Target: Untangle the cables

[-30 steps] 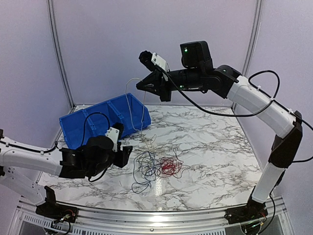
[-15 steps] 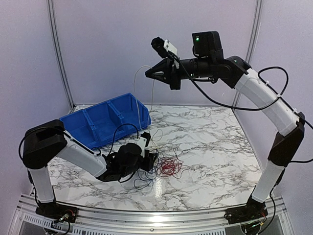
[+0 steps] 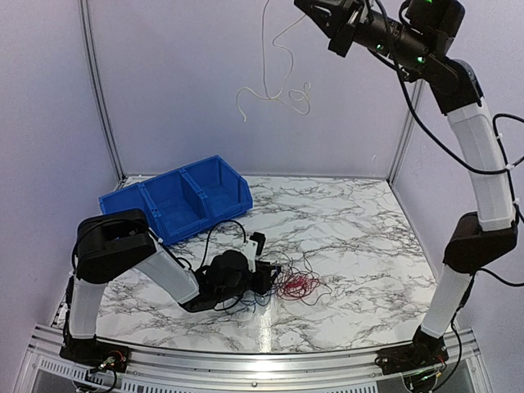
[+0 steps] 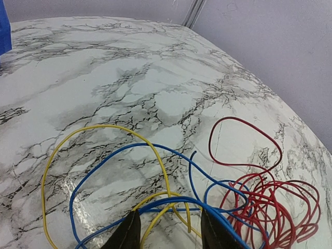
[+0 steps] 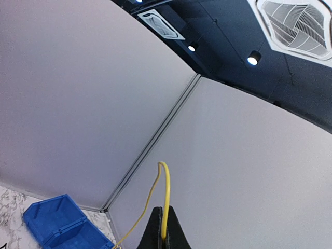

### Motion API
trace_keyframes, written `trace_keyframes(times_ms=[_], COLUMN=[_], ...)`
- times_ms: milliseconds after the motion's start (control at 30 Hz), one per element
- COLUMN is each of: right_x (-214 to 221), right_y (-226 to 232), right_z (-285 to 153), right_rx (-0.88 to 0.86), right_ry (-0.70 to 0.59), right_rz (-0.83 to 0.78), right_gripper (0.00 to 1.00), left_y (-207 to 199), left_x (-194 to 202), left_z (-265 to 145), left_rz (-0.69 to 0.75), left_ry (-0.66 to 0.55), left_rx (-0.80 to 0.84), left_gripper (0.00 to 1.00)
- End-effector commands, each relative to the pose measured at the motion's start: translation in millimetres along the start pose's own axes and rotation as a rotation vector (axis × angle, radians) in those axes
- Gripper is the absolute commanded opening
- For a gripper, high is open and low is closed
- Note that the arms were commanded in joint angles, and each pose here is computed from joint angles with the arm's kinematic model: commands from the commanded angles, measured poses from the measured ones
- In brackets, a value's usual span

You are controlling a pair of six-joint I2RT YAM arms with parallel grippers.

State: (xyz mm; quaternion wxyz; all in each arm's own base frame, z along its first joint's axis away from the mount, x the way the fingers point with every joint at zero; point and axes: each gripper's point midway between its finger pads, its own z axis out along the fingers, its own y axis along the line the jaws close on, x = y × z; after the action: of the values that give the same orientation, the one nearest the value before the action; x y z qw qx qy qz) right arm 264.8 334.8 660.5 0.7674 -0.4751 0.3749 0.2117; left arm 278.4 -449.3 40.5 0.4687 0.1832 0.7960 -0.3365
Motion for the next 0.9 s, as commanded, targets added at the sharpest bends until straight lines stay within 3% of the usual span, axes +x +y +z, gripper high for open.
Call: trace_keyframes(times_ms=[0,333,600,867], right_x=[-16,89,172,211], right_y=[-24,13,70,123], right_z=[-8,-3,-16,-30], right_rx=[0.127,-0.013,-0.196,-0.385], right_ry=[-0.013,0.260,0.440,0.490], right_rz=[-0.064,0.059,0.144,0.210], right_gripper=[0.00,0.00,0.00,0.00], left_y=[-18,-38,-36,-44], left_x=[-21,-121,-173,-213], left_z=[-2,-82,-152,-189], left_rz=[-0.020,-0.042,-0.081,0.134], left_ry=[-0.058,-0.274,-0.413,-0.373], left_rx=[0.066,0.095,0.085,0.009], left_gripper=[0.42,0.51,0.54,0.56])
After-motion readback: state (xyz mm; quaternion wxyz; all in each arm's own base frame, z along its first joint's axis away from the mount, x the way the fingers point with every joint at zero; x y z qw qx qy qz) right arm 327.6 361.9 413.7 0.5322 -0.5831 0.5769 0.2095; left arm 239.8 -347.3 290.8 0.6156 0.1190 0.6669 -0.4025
